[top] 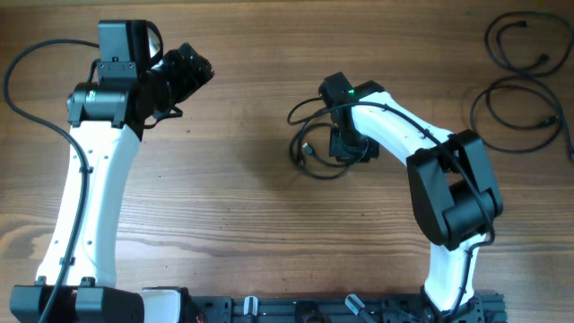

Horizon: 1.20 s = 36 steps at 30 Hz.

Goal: Untangle cables

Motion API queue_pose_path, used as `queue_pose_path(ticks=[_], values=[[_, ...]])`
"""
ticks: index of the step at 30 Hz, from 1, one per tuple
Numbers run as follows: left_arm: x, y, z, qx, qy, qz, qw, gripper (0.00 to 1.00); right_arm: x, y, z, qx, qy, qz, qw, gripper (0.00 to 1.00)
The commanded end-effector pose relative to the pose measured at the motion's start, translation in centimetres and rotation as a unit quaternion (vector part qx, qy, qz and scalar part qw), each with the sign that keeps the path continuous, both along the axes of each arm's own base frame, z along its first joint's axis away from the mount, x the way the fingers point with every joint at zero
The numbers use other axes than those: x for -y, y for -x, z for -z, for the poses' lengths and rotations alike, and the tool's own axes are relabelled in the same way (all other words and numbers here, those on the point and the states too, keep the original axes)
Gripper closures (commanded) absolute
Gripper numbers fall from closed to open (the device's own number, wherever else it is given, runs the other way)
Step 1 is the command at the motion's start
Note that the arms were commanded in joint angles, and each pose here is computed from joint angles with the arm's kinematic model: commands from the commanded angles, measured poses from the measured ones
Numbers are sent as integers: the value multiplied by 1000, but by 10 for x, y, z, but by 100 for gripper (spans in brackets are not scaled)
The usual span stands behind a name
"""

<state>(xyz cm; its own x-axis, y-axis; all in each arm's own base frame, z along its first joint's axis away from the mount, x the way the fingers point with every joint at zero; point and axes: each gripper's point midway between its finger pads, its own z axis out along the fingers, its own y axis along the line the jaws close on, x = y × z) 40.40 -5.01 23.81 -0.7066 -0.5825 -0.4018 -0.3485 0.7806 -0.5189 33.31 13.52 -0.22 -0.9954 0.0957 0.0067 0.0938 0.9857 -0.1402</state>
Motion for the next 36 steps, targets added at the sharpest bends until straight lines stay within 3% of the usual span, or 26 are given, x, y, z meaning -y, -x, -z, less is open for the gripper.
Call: queue_pose_path(ticks=[1,8,13,21,28,36], values=[[-4,-2,4,-3,-15,1,1000,14,4,-1,7,-1,10,5,1000,93],[-4,-1,5,-4,-15,1,1000,14,2,-5,6,8,6,5,1000,96],[-4,-1,5,-4,-15,1,1000,12,-3,-18,-20,49,-15,-8,999,96],[-4,-1,5,-4,-15,1,1000,11,22,-34,-138,174,-104,7,979,96],[-4,-1,5,-4,-15,1,1000,11,115,-20,-229,287,-123,108,944,96],[-4,-1,5,-4,-15,2,1000,9,234,29,-270,347,-72,266,896,96]])
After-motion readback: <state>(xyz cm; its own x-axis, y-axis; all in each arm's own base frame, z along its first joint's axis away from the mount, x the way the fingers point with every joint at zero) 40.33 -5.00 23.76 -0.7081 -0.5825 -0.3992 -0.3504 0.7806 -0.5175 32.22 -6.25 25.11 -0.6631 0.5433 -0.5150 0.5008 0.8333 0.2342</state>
